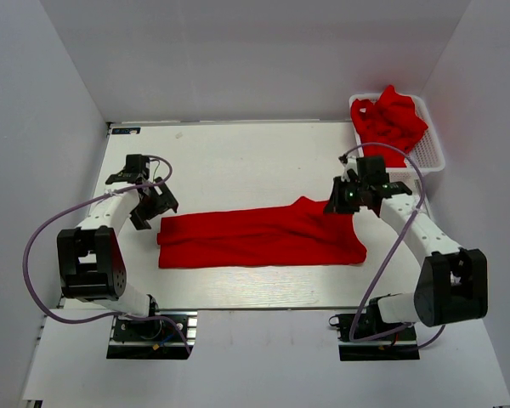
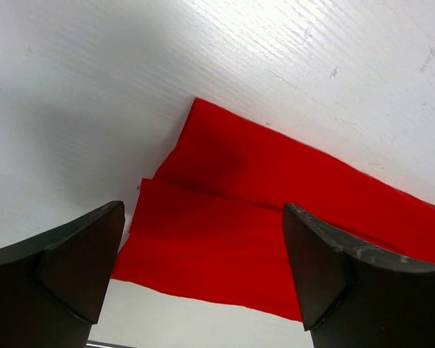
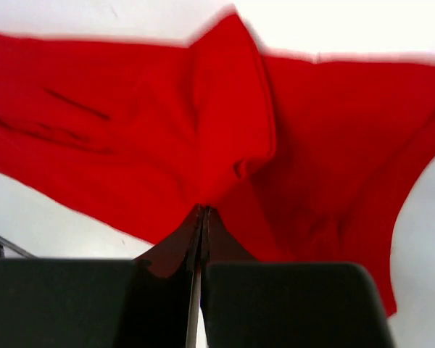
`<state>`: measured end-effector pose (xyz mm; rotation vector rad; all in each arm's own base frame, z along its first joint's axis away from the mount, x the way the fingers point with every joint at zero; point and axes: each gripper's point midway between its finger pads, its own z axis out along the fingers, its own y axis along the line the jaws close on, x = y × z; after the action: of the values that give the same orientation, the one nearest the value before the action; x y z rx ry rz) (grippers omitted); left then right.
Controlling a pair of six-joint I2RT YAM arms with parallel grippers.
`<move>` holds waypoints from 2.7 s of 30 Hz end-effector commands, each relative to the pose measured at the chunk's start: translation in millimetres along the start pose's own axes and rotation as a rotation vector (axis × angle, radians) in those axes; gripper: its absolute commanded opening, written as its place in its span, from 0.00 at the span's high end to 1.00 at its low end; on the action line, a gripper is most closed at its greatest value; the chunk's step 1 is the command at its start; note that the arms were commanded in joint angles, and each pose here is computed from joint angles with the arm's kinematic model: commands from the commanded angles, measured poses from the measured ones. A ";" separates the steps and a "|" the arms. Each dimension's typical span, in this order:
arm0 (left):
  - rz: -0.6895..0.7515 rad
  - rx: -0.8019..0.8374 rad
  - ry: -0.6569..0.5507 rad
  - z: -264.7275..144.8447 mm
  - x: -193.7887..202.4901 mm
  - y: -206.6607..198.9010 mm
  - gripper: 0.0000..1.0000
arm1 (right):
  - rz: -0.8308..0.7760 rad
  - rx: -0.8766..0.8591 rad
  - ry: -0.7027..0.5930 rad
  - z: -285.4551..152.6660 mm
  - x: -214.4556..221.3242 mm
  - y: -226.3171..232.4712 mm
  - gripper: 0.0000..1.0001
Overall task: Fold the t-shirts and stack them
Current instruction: Fold the other side of the tshirt into a rectangle, then rotate the tshirt 90 degrees
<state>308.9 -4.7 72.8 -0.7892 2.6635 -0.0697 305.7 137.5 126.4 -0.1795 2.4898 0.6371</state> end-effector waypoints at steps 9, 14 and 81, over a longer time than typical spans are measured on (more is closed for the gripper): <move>0.011 0.009 -0.001 -3.5 6.4 1.0 0.00 | 0.118 0.062 0.147 -26.2 82.7 -8.5 1.00; 0.010 0.023 -0.005 -3.3 5.0 -1.8 0.00 | 0.152 0.189 0.109 -44.6 83.8 -23.2 1.00; 0.553 -0.120 0.806 15.9 254.0 -12.5 0.00 | 0.284 -0.276 0.080 261.9 -145.2 15.3 0.10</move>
<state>215.8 -142.8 8.5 -0.1172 3.1463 -0.1960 554.6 237.7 48.5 0.0324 2.5197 0.9492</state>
